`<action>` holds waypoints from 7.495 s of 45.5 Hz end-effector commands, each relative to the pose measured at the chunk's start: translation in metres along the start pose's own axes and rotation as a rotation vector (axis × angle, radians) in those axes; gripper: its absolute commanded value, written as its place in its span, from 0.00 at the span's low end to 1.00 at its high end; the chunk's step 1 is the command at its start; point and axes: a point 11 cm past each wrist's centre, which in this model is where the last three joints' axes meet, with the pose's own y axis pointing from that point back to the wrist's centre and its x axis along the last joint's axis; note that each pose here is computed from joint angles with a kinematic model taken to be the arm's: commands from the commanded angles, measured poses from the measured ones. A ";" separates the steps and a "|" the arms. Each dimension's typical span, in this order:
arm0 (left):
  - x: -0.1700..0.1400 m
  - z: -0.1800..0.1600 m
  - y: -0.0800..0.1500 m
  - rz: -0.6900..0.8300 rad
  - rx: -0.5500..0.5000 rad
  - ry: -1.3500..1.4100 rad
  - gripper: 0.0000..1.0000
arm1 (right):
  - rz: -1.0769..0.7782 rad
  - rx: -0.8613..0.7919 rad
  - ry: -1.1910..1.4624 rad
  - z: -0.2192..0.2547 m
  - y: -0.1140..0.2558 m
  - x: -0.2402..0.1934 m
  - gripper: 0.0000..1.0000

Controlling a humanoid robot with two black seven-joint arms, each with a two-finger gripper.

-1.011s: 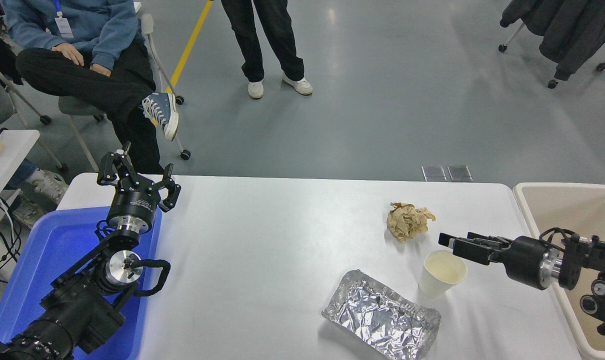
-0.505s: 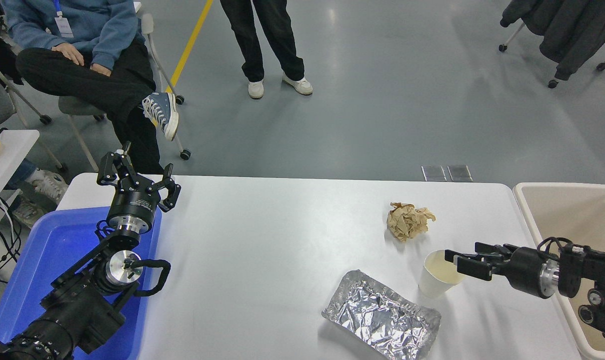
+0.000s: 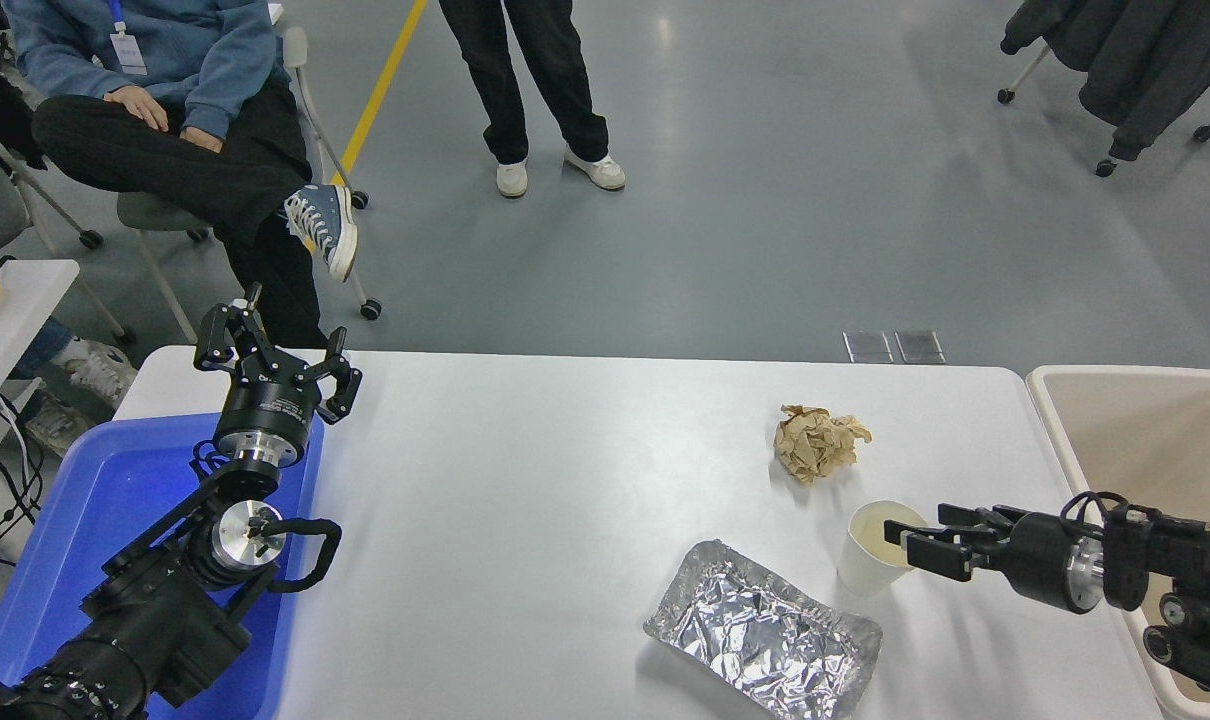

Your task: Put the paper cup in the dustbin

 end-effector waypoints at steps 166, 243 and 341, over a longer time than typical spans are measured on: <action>0.000 0.000 0.000 0.001 -0.001 -0.001 1.00 | 1.107 -1.135 -1.932 0.197 0.145 -0.036 0.00; 0.000 0.000 0.000 -0.001 -0.001 0.000 1.00 | 0.576 -0.212 -1.572 0.046 0.003 0.183 0.99; 0.000 0.000 0.000 0.000 -0.001 0.000 1.00 | 0.594 0.279 -1.870 -0.095 -0.121 0.180 1.00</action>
